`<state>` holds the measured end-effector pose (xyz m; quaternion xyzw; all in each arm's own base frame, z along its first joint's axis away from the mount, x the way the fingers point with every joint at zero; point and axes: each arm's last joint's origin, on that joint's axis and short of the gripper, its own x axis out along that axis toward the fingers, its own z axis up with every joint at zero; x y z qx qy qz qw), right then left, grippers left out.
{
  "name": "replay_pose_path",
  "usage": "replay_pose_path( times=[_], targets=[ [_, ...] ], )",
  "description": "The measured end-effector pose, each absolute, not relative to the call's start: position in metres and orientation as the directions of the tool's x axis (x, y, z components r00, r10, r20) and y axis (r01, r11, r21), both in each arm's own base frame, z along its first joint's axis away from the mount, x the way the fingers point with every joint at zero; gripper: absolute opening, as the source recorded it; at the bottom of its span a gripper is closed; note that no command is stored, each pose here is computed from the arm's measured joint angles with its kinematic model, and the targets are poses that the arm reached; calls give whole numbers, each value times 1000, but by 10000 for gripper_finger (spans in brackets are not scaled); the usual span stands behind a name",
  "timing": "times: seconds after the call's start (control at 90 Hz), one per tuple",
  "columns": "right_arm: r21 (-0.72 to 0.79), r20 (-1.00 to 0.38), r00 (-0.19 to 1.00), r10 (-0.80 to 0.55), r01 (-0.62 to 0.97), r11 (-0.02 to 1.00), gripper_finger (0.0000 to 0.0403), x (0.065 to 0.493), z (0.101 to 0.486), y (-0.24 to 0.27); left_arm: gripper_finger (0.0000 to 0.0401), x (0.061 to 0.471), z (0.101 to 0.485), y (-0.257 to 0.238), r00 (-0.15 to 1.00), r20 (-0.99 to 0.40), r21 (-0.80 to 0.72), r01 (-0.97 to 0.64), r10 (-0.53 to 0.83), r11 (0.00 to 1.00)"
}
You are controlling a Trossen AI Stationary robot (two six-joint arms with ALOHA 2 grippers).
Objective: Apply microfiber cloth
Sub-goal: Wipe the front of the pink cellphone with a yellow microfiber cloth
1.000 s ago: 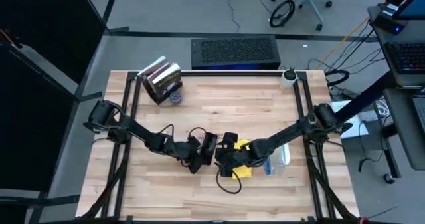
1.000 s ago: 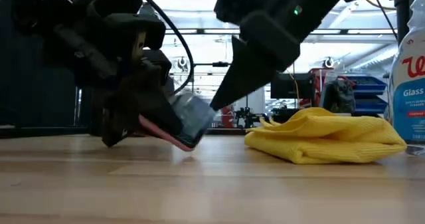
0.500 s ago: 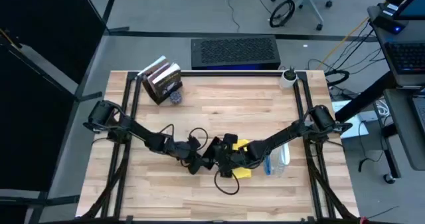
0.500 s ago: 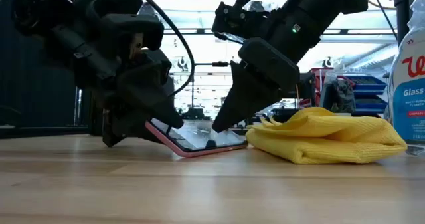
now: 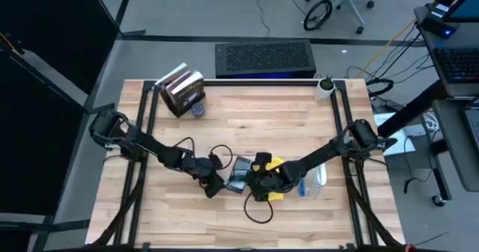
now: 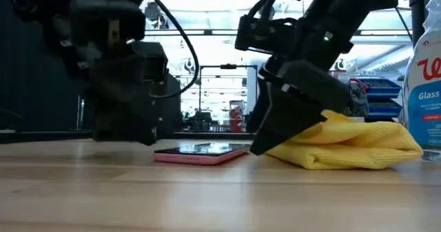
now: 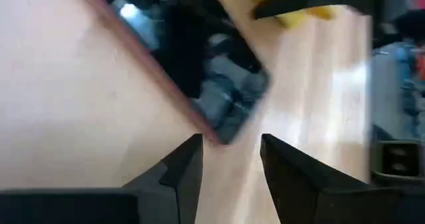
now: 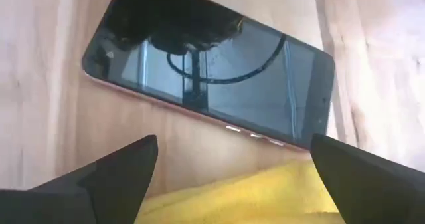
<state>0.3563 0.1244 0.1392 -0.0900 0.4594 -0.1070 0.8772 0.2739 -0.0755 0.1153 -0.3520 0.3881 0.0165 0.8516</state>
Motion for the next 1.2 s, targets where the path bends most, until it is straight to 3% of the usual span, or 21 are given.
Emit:
replay_pose_path(
  times=[0.267,1.2],
  targets=[
    [-302,-779,543,-314,114,947,380,362,127,117,136,279,104,-69,713,-689,-489,-324,-130,810],
    [-384,-729,576,-370,103,918,380,377,130,88,136,282,102,-78,739,-646,-549,-274,-192,790]
  ],
)
